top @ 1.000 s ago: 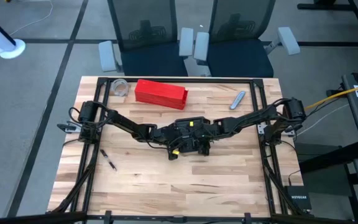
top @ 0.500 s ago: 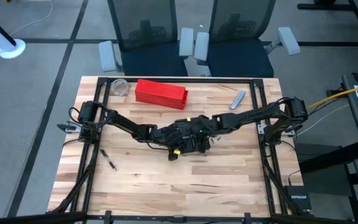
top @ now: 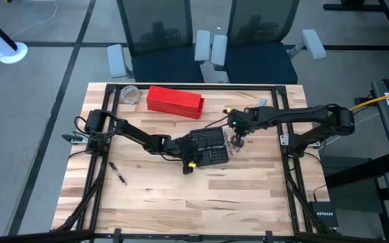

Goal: Prefit tool cases
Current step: Remove the screwdriver bit from the tool case

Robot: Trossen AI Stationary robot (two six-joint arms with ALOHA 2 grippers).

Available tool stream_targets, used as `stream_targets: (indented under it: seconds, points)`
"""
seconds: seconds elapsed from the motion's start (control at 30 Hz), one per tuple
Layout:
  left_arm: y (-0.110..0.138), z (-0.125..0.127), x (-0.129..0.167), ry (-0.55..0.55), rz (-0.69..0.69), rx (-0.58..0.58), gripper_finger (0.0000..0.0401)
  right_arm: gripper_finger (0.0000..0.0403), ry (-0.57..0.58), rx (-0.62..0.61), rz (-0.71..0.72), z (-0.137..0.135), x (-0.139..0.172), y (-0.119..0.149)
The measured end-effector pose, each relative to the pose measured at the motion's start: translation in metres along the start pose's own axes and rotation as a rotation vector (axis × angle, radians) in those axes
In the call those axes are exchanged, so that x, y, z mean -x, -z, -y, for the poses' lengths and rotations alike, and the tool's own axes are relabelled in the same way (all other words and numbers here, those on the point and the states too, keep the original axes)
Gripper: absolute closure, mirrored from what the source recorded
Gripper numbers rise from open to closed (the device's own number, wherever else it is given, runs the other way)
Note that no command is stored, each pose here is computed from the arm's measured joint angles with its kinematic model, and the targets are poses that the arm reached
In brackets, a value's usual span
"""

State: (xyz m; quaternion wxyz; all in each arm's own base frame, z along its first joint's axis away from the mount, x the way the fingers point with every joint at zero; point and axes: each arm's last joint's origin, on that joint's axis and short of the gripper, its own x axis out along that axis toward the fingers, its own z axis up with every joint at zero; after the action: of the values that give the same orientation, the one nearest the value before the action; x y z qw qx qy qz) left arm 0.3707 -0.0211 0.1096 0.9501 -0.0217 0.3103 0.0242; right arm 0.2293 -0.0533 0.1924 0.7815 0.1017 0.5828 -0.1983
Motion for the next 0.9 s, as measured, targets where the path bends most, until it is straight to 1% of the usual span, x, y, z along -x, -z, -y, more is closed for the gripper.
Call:
stream_targets:
  seconds: [0.13,0.27,0.37,0.47,0.57,0.67,0.77,0.9]
  points:
    - [-0.001,-0.004,0.0,-0.006,0.002,0.008,0.0401,0.0395,-0.11,-0.117,-0.011,0.006,-0.017,0.012]
    - [-0.003,-0.009,-0.001,-0.016,0.02,0.02,0.0401,0.0365,-0.18,-0.128,0.003,0.003,-0.026,0.019]
    - [-0.004,-0.012,-0.001,-0.025,0.028,0.025,0.0401,0.0329,-0.184,-0.145,0.005,0.003,-0.027,0.019]
    - [-0.004,-0.014,-0.001,-0.029,0.031,0.027,0.0401,0.0286,-0.144,-0.144,0.013,0.004,-0.027,0.019]
    - [-0.005,-0.014,-0.001,-0.031,0.034,0.022,0.0401,0.0246,-0.123,-0.1,0.009,0.005,-0.026,0.019]
    - [-0.009,-0.014,0.002,-0.034,0.049,-0.006,0.0401,0.0221,-0.154,-0.005,0.035,0.004,-0.018,0.01]
    - [-0.017,-0.015,0.008,-0.049,0.084,-0.04,0.0401,0.0216,-0.171,0.06,0.091,0.002,-0.008,-0.003]
    - [-0.027,-0.021,0.017,-0.083,0.108,-0.055,0.0401,0.0228,-0.178,0.106,0.169,0.002,0.007,-0.02]
